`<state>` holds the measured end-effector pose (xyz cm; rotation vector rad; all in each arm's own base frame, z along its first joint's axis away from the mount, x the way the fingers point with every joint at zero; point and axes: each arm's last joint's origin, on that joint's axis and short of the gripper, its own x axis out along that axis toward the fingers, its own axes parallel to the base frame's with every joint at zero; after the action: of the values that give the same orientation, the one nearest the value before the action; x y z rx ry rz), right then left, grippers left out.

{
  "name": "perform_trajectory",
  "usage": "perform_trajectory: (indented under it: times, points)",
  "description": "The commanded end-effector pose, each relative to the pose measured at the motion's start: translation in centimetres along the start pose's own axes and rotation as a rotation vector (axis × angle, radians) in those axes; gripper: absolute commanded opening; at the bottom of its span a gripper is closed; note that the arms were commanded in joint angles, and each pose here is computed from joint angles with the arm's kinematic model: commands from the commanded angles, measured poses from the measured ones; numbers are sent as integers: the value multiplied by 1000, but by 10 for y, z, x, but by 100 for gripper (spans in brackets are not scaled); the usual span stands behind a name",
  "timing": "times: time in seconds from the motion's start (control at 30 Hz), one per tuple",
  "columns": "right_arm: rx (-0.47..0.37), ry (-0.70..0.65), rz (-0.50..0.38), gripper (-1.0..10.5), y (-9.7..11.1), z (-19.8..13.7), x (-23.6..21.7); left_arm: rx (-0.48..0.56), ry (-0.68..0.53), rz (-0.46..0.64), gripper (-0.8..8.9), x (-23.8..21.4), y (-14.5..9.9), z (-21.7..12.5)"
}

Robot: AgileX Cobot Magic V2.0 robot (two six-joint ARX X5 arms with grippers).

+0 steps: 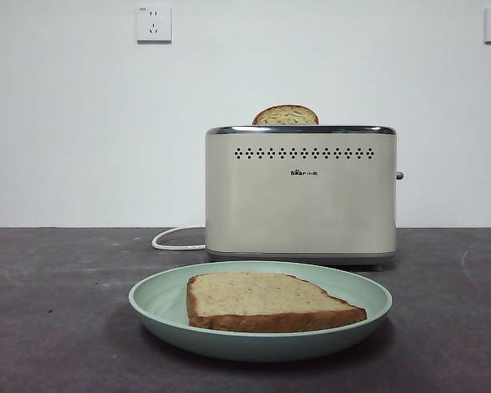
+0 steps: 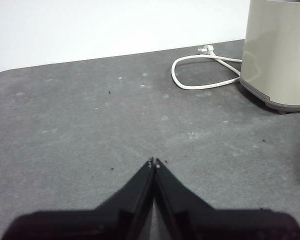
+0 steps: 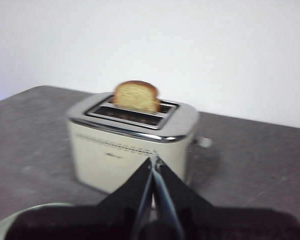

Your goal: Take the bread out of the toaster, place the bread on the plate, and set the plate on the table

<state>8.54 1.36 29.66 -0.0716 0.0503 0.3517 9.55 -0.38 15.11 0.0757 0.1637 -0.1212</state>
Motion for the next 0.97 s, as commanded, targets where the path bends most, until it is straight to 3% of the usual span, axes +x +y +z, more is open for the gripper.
perform_trajectory:
  times: [0.03,0.37,0.6,0.97]
  points:
    - [2,6,-51,4,-1,-37,8,-9,4,3,-4,1,0,-3]
    - [98,60,-267,4,-3,-121,16,-9,4,3,-4,1,0,-3]
    - [101,95,-256,4,-1,-146,18,-9,4,3,-4,1,0,-3]
    - [97,117,-252,4,0,-148,17,-9,4,3,-4,1,0,-3]
